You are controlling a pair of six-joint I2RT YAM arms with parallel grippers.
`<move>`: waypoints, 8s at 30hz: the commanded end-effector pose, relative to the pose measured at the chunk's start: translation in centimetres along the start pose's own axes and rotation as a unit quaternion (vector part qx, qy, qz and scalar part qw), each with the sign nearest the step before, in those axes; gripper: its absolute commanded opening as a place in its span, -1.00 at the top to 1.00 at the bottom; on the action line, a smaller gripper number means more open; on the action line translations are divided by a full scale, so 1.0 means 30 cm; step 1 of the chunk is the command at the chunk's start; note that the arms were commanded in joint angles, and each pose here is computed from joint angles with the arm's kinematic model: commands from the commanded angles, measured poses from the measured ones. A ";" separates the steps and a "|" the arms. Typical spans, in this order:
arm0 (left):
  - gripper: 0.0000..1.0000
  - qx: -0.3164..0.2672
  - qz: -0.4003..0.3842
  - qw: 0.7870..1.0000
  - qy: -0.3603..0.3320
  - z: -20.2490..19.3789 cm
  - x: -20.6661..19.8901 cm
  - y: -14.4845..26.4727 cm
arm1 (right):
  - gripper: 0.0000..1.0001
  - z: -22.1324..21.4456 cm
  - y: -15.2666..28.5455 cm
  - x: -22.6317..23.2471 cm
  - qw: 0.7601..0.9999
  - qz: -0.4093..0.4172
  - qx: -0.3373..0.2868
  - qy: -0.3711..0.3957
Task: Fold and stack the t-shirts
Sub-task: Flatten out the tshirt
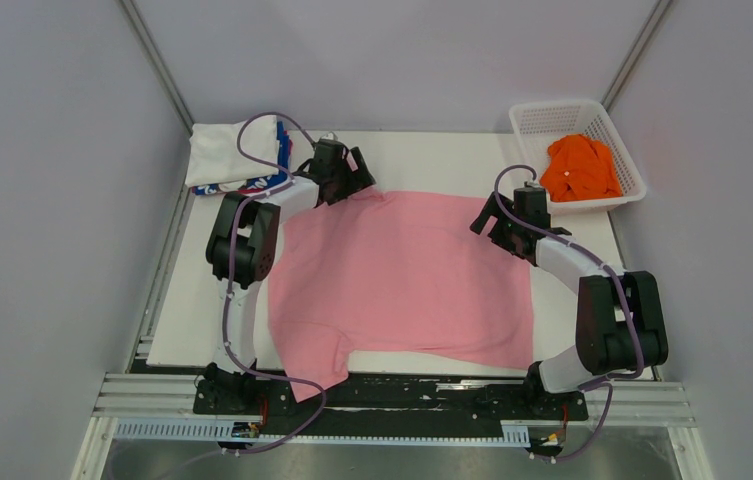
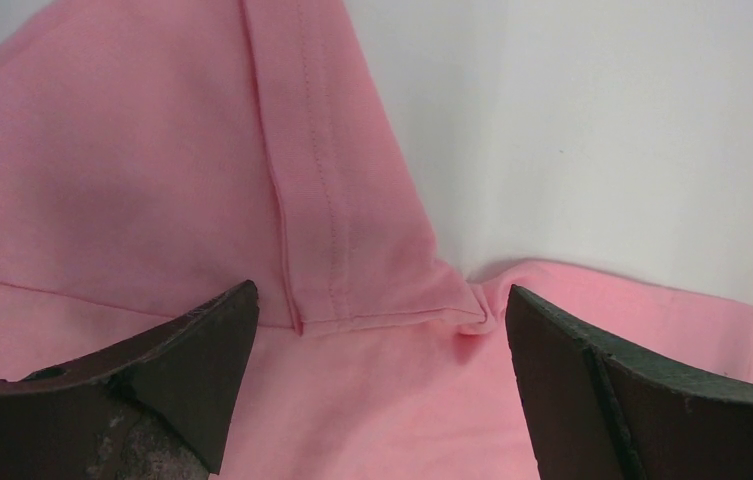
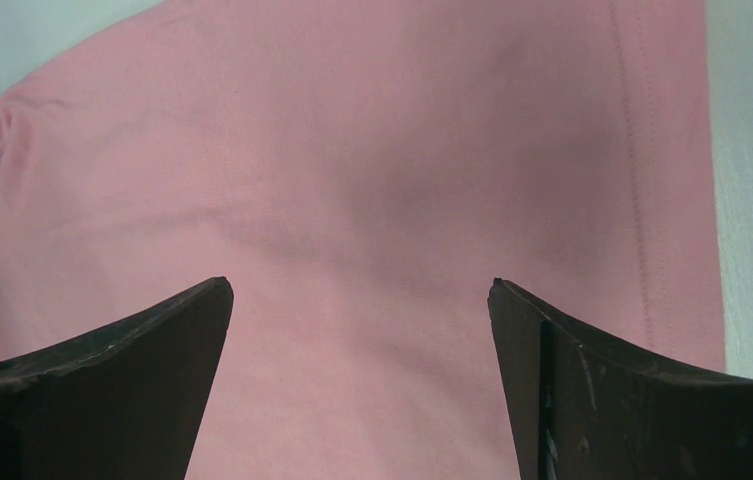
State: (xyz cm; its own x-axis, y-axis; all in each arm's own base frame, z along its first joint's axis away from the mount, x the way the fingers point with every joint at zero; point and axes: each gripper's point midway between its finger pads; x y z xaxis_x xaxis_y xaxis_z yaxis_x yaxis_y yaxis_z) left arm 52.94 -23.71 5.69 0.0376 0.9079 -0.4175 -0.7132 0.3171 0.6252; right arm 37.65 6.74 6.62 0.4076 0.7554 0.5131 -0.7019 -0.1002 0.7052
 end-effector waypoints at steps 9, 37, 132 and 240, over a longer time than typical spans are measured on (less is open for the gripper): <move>-1.00 -0.036 -0.016 0.999 -0.002 0.084 -0.044 0.056 | -1.00 0.024 -0.011 0.006 1.000 -0.004 -0.012 0.007; -1.00 0.060 0.020 0.998 0.002 -0.252 0.110 0.173 | -1.00 -0.346 0.027 -0.201 0.979 -0.086 0.158 -0.094; -0.22 0.016 -0.030 0.999 0.021 -0.200 -0.117 0.135 | -1.00 -0.155 0.225 -0.201 0.996 -0.086 -0.004 -0.039; -0.88 0.033 0.031 0.945 -0.323 -0.256 -0.474 -0.100 | -1.00 -0.152 0.236 -0.177 0.998 -0.058 -0.010 -0.033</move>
State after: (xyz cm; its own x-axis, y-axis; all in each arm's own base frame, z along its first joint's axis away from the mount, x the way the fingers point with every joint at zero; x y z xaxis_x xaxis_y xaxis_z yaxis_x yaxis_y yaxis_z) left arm 49.46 -40.43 3.43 0.4180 0.9068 0.0546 -0.6842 0.2747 0.6755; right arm 26.95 4.75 5.22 0.5703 0.7042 0.4229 -0.6057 0.0127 0.7956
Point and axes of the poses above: each gripper's point midway between its finger pads, its own y axis back along the fingers, its own x axis along the line the jaws close on, z = x × y, and after that the axes turned 11 degrees about -y, right-handed
